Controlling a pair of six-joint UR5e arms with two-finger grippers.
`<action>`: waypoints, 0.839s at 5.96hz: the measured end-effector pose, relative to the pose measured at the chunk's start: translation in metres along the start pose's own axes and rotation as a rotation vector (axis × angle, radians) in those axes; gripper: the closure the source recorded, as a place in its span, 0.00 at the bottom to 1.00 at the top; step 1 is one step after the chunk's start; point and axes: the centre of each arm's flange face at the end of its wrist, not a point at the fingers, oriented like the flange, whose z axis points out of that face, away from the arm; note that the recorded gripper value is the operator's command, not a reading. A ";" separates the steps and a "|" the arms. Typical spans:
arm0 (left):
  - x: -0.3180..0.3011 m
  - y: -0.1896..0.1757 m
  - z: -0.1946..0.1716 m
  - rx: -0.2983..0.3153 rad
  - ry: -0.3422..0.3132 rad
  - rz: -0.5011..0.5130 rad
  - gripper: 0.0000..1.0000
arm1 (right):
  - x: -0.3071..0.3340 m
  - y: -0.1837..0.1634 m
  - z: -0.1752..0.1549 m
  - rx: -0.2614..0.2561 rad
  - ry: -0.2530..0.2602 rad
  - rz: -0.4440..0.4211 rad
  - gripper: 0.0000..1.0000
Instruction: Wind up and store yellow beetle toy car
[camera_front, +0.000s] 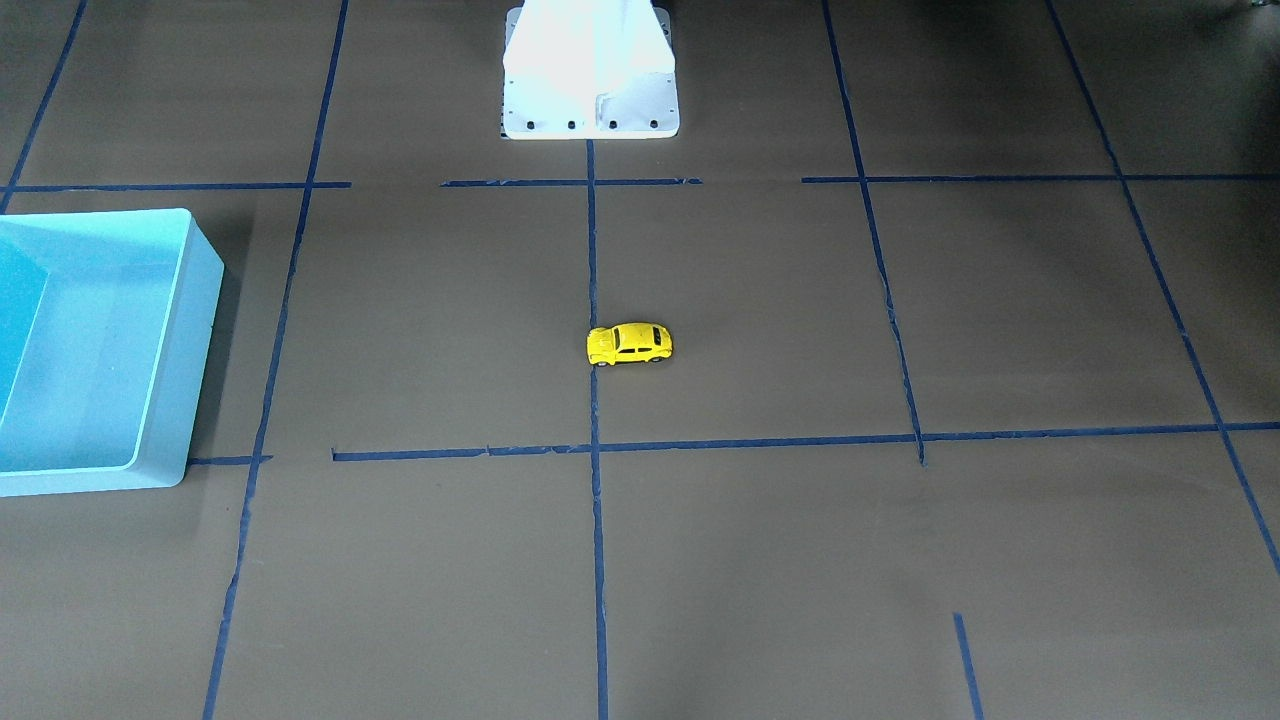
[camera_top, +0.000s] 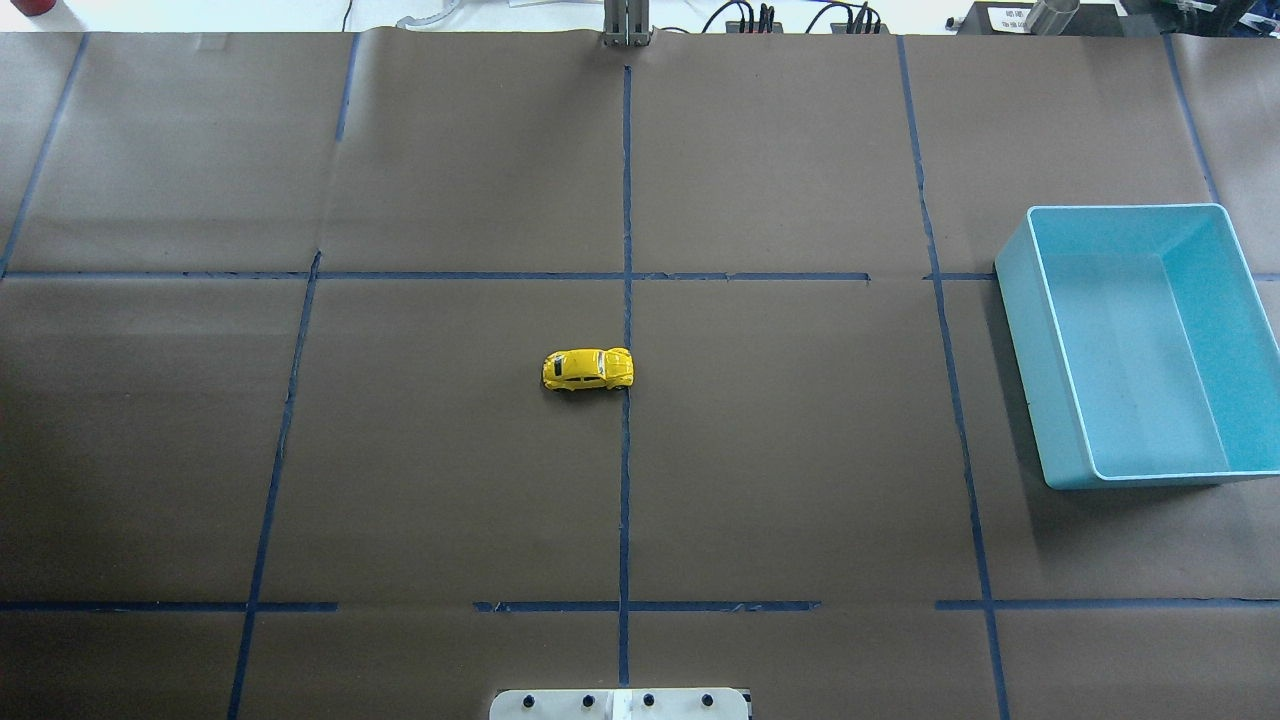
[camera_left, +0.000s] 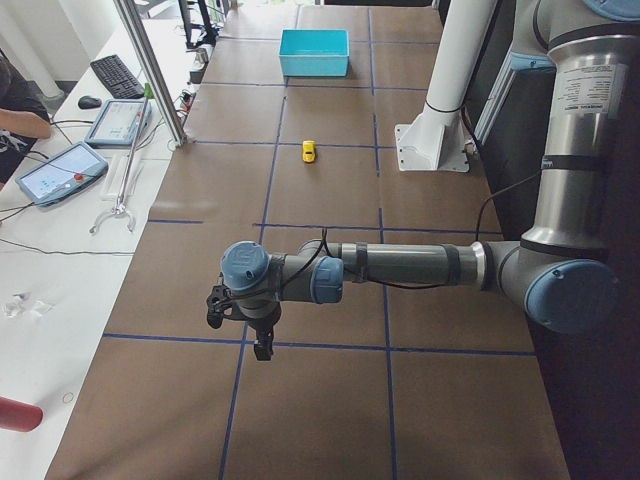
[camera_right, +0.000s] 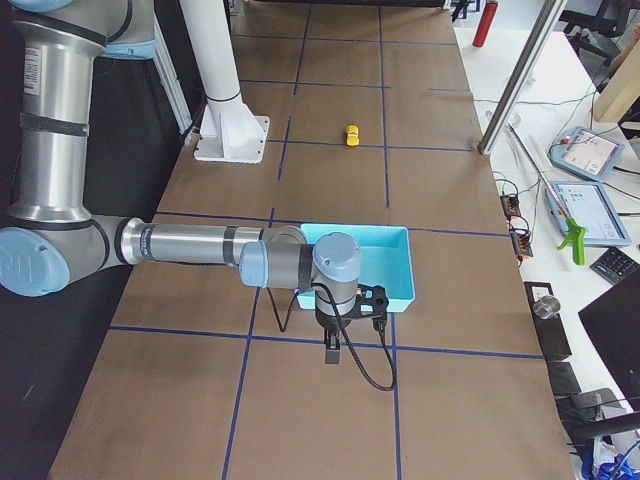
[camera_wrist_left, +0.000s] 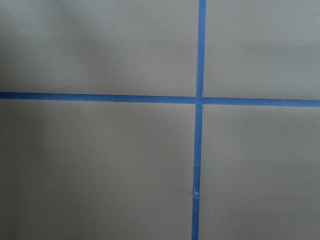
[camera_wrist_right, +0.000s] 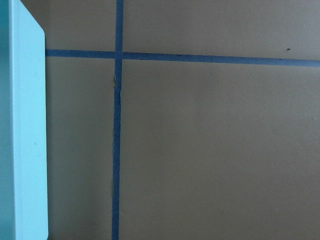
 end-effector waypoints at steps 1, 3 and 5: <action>0.000 0.000 0.000 0.000 0.000 0.000 0.00 | 0.000 0.000 0.000 0.000 0.000 0.000 0.00; 0.001 -0.001 -0.001 0.001 0.000 0.001 0.00 | 0.000 0.000 0.000 -0.001 0.000 0.001 0.00; 0.003 -0.002 -0.003 0.006 0.001 0.005 0.00 | 0.000 0.000 0.001 -0.001 0.000 0.001 0.00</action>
